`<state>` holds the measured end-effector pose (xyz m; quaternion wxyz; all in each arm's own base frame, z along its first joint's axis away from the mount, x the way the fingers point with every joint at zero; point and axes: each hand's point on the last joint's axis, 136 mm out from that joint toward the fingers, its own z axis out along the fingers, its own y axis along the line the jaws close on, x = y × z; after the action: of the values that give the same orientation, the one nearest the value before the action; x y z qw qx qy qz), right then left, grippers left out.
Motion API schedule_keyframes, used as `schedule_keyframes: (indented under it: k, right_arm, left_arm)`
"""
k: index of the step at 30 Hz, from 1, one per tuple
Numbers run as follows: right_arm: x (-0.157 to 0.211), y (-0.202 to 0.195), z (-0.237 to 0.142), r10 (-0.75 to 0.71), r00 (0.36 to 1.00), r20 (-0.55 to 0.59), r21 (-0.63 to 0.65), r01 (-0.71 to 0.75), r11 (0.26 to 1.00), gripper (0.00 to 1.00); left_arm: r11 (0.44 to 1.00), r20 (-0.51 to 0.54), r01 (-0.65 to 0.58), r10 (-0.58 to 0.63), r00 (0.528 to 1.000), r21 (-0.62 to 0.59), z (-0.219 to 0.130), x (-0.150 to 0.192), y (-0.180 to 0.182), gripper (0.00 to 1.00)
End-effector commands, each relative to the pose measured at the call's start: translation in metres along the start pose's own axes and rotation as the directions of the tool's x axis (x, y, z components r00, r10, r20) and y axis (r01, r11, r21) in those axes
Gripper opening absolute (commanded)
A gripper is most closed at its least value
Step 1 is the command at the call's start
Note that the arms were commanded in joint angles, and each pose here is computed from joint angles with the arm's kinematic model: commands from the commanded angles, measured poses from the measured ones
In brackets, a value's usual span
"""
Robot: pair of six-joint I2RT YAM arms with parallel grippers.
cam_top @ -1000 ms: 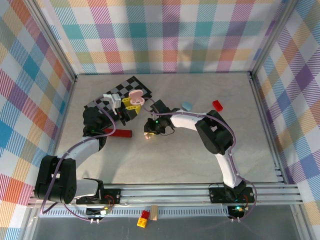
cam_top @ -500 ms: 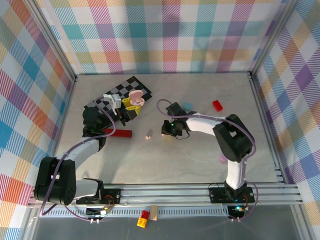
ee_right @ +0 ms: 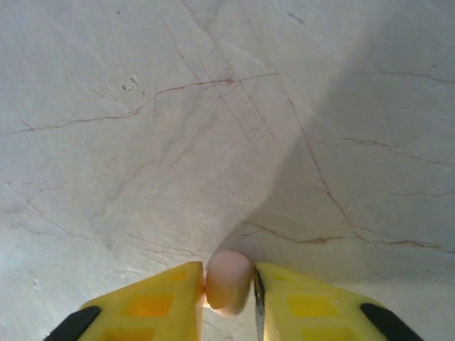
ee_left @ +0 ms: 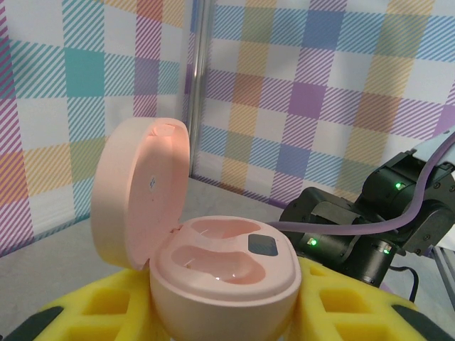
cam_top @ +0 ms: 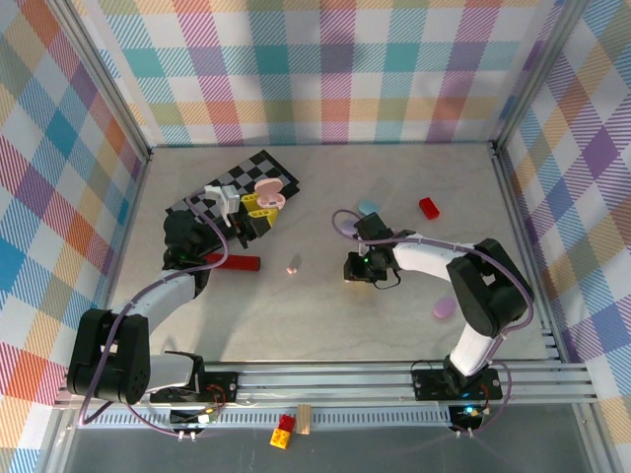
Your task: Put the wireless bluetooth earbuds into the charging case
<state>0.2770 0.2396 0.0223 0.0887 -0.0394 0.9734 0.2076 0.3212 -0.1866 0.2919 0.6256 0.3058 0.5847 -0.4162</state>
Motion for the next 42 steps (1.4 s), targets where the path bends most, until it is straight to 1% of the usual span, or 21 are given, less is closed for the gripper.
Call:
schedule_keyframes:
  k: [1,5,7,13,19,22,29,38,42]
  right_arm:
    - [0.004,0.002,0.002,-0.035,0.999,-0.028,-0.022,0.034,0.999,0.28]
    - [0.000,0.007,0.005,-0.031,0.999,-0.026,-0.046,0.030,0.998,0.32]
    - [-0.001,0.009,0.004,-0.030,0.999,-0.021,-0.055,0.029,0.998,0.32]
    - [-0.002,0.023,0.001,-0.009,1.000,-0.014,-0.135,0.007,0.991,0.32]
    - [-0.005,0.025,0.002,-0.004,1.000,0.000,-0.145,0.004,0.989,0.33]
    - [-0.004,0.026,0.006,-0.001,1.000,-0.010,-0.153,-0.001,0.988,0.33]
    - [-0.003,0.023,0.011,0.001,1.000,-0.021,-0.145,-0.004,0.989,0.32]
    - [-0.003,0.023,0.015,0.011,1.000,-0.027,-0.147,-0.015,0.989,0.25]
    - [-0.004,0.027,0.013,0.017,1.000,-0.021,-0.168,-0.020,0.986,0.26]
  left_arm:
    - [0.999,0.019,-0.045,0.045,0.999,0.011,-0.001,-0.010,-0.001,0.37]
    - [0.999,0.014,-0.042,0.041,0.999,0.011,-0.001,-0.009,-0.001,0.37]
    - [0.999,0.012,-0.040,0.040,0.999,0.013,-0.001,-0.008,-0.001,0.37]
    - [0.999,0.009,-0.037,0.037,0.999,0.015,0.000,-0.007,0.000,0.37]
    - [0.999,0.007,-0.034,0.034,0.999,0.018,0.001,-0.006,0.000,0.37]
    - [0.999,0.008,-0.034,0.034,0.999,0.018,0.000,-0.007,0.000,0.37]
    - [0.999,0.008,-0.035,0.035,0.999,0.018,0.000,-0.007,-0.001,0.37]
    - [0.999,0.007,-0.036,0.036,0.999,0.022,0.000,-0.007,-0.001,0.37]
    - [0.999,0.006,-0.035,0.035,0.999,0.022,0.001,-0.006,0.000,0.37]
